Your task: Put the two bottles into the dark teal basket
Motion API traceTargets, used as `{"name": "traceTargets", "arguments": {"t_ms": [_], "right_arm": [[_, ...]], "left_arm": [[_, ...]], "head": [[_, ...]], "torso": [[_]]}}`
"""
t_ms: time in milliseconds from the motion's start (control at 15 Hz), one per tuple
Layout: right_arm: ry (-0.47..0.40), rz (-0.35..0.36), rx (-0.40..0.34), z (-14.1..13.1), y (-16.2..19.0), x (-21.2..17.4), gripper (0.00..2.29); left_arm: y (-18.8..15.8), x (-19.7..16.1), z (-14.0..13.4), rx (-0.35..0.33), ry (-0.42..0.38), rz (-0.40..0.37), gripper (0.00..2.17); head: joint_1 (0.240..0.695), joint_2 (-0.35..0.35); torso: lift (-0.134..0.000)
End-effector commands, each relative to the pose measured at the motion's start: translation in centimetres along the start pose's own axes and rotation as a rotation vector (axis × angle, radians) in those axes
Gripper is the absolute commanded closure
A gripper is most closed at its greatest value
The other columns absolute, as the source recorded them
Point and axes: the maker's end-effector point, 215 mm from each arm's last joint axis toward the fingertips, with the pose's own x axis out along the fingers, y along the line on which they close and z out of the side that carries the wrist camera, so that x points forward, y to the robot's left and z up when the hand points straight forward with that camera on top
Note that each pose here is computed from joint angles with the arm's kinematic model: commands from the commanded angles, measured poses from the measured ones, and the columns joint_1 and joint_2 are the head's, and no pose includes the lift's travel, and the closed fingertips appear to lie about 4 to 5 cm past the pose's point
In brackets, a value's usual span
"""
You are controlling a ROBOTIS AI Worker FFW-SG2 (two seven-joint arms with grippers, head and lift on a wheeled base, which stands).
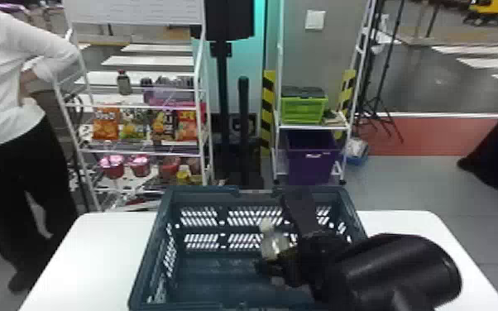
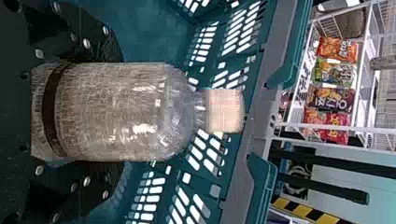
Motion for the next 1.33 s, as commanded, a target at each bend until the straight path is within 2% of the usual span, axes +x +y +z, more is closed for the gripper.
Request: {"name": "traceTargets", "arguments": {"t_ms": [0,200,267,400,467,600,733,800,1000,1267], "right_arm": [[-0.006,0.004,0.004,0.1,0.5,-0.9,0.02],[-0.1,0.012,0.015,2.6,1.1,-3.5,0.06],[-0.169,0.017,0.02,4.0,1.6,-4.9,0.06],[-0.28,0.007,0.061,4.7,1.3,-8.5,0.07],[-0.343,-0.003,0.082,4.7,0.7,-10.2,0.07],[-0.558,-0.039,0.096,5.6,-1.9,-15.6,0.07],[-0.659,-0.073,0.135,3.6,-4.5,-19.7,0.08],[-0.717,-0.094,0.146,2.3,-5.6,-22.0,0.08],[-0.758,-0.135,0.178,-3.9,-7.1,-26.1,0.08],[-0.889,-0.194,0.18,-11.3,-7.6,-31.4,0.08]], "left_arm": [[-0.1,0.2,0.0,-0.001,0.002,-0.002,2.15],[-0.2,0.2,0.2,0.001,-0.001,-0.005,2.15],[-0.2,0.2,0.3,0.001,-0.002,-0.004,2.15],[-0.3,0.2,0.9,0.0,-0.011,-0.006,2.15],[-0.3,0.2,1.0,0.0,-0.013,-0.007,2.15],[-0.8,0.5,1.0,0.003,0.008,-0.014,2.15],[-1.4,0.6,1.9,0.005,0.0,-0.024,2.15],[-1.6,0.7,1.7,-0.001,0.02,-0.026,2.15],[-2.5,0.6,2.4,-0.014,0.022,-0.034,2.15],[-3.6,0.3,3.0,-0.021,0.018,-0.045,2.15]], "head": [[0.499,0.0],[0.499,0.0],[0.499,0.0],[0.499,0.0],[0.499,0.0],[0.499,0.0],[0.499,0.0],[0.499,0.0],[0.499,0.0],[0.499,0.0]], "torso": [[0.0],[0.0],[0.0],[0.0],[0.0],[0.0],[0.0],[0.0],[0.0],[0.0]]}}
